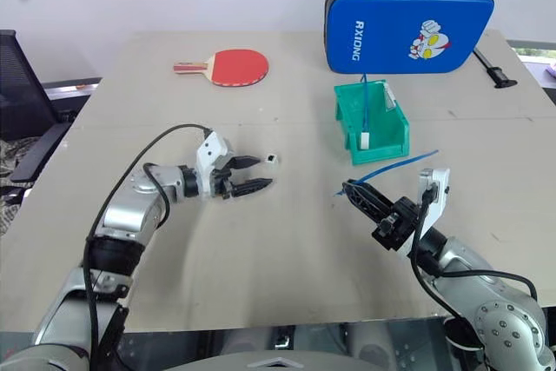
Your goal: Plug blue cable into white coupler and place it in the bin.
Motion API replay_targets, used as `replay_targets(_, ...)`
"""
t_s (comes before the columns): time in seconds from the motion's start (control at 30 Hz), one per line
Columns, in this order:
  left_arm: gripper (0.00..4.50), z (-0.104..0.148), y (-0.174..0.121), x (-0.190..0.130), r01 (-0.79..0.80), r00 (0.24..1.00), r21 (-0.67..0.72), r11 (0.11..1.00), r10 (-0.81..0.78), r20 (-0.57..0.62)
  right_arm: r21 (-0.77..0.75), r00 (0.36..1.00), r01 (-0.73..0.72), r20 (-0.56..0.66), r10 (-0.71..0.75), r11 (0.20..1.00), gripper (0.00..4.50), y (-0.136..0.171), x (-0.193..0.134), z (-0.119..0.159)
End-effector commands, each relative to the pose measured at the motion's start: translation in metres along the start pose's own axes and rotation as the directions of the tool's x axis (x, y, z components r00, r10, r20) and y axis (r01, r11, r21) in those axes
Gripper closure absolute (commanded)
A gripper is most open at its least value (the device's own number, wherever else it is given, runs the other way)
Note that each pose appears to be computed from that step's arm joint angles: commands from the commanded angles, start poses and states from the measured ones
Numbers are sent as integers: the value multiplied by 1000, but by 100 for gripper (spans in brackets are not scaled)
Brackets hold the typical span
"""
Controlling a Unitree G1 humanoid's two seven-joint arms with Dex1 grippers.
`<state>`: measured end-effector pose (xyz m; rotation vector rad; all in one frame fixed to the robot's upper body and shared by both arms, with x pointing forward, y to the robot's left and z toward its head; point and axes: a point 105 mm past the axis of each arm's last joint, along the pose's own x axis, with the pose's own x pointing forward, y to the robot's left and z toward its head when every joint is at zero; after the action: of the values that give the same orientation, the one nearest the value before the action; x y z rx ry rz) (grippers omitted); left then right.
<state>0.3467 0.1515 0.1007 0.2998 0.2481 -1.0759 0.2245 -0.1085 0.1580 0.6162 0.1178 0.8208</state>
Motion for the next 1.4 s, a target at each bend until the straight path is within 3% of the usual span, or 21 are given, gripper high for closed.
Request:
replay_targets(0.03, 103, 3, 11, 4, 38, 999, 79, 996, -36, -27, -33, 999, -24, 30, 25, 999, 450, 11, -1, 6)
replay_targets(0.6, 103, 9, 30, 27, 123, 991, 169, 978, -112, -74, -39, 999, 12, 39, -10, 999, 450, 15, -7, 3)
replay_targets(0.63, 153, 9, 29, 28, 134, 990, 171, 976, -122, -76, -41, 999, 13, 39, -12, 999, 450, 15, -7, 4)
replay_targets(0.67, 173, 9, 28, 28, 143, 988, 170, 975, -132, -77, -43, 999, 14, 39, -13, 999, 450, 15, -8, 4)
replay_targets(0.77, 327, 10, 25, 29, 170, 985, 163, 972, -161, -66, -47, 999, 19, 39, -17, 999, 450, 16, -8, 4)
replay_targets(0.83, 401, 12, 22, 30, 197, 980, 156, 968, -192, -50, -53, 999, 21, 37, -19, 998, 450, 16, -9, 4)
replay_targets(0.97, 401, 19, 10, 32, 275, 961, 158, 948, -274, -26, -85, 1000, 22, 23, -20, 996, 450, 15, -9, 4)
replay_targets(1.1, 401, 31, -23, 44, 384, 921, 220, 897, -389, -20, -216, 1000, 29, 4, -29, 976, 450, 10, -4, 12)
replay_targets(1.27, 401, 42, -71, 74, 458, 885, 275, 846, -463, -49, -467, 981, -78, -193, -15, 881, 450, -1, 15, 2)
replay_targets(1.4, 401, 37, -87, 88, 488, 871, 306, 818, -476, -117, -543, 954, -190, -298, 24, 818, 450, -7, 27, -4)
